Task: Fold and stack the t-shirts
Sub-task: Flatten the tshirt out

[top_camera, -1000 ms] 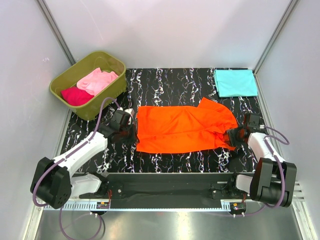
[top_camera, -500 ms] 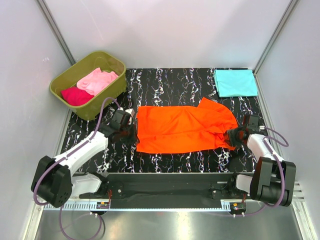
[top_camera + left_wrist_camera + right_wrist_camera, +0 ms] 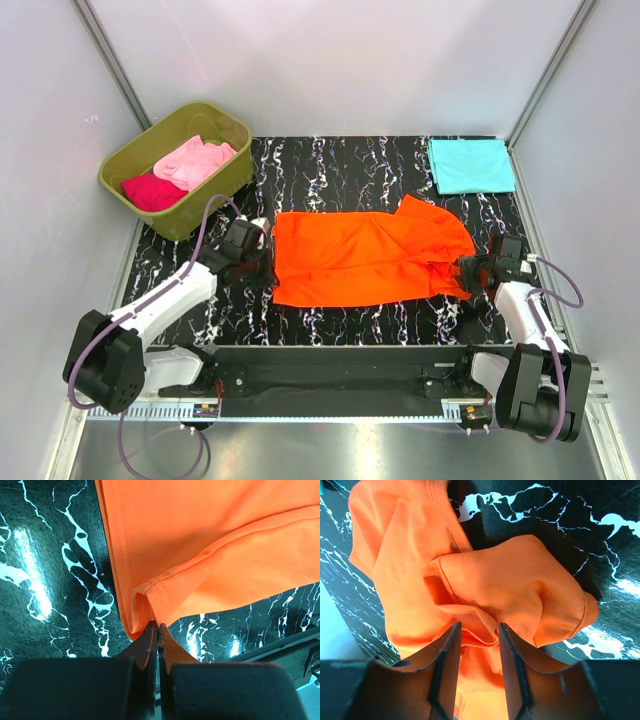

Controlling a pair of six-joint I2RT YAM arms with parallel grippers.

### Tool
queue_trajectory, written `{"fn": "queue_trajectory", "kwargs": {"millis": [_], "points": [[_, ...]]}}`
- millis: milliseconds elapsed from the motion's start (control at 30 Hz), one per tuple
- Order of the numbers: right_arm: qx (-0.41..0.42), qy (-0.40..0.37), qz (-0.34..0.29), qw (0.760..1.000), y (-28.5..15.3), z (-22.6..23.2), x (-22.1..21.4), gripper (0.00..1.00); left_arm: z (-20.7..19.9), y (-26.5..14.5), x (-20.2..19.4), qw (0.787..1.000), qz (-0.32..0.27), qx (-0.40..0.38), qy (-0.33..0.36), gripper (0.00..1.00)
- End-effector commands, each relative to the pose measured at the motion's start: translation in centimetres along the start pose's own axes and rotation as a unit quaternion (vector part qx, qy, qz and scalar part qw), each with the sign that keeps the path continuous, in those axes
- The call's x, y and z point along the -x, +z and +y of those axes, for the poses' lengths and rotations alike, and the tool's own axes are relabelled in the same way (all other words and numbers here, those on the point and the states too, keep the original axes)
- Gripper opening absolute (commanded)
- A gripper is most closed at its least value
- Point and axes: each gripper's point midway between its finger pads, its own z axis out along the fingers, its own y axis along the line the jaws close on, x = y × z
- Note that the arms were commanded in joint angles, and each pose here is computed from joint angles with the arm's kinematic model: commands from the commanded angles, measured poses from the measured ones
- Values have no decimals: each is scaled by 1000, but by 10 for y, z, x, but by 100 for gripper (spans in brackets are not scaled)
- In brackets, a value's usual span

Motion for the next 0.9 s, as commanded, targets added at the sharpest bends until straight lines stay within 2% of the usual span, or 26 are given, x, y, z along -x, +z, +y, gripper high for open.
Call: {"fn": "queue_trajectory", "kwargs": {"millis": [0, 400, 500, 533, 567, 600, 667, 700, 767, 800, 867], "points": [[4, 14, -17, 1000, 1, 3, 6, 42, -13, -2, 13, 999, -18, -28, 5, 0], [-25, 24, -1, 999, 13, -13, -1, 42, -16, -3, 13, 999, -19, -32, 5, 0], [-21, 22, -4, 1000, 14, -12, 0, 36, -17, -3, 14, 999, -20, -34, 5, 2], [-16, 21, -5, 1000, 14, -10, 0, 24, -17, -4, 14, 999, -20, -35, 5, 5], [-10, 18, -9, 1000, 14, -7, 2, 18, -17, -4, 14, 999, -21, -35, 6, 9], [-7, 15, -11, 1000, 13, -6, 3, 10, -17, -5, 15, 999, -21, -36, 9, 20], [4, 7, -20, 1000, 10, 0, 7, 0, -18, -9, 20, 999, -32, -34, 25, 32], [12, 2, -24, 1000, 7, 5, 9, 0, -15, -12, 20, 999, -30, -25, 33, 39], [36, -18, -33, 999, -3, 17, 13, 0, -12, -24, 31, 996, -41, -7, 73, 45], [50, -25, -38, 998, -9, 27, 16, 0, -13, -28, 36, 995, -48, -4, 84, 53], [52, -41, -53, 996, -17, 31, 23, 0, -17, -34, 43, 993, -45, -5, 113, 57]]}}
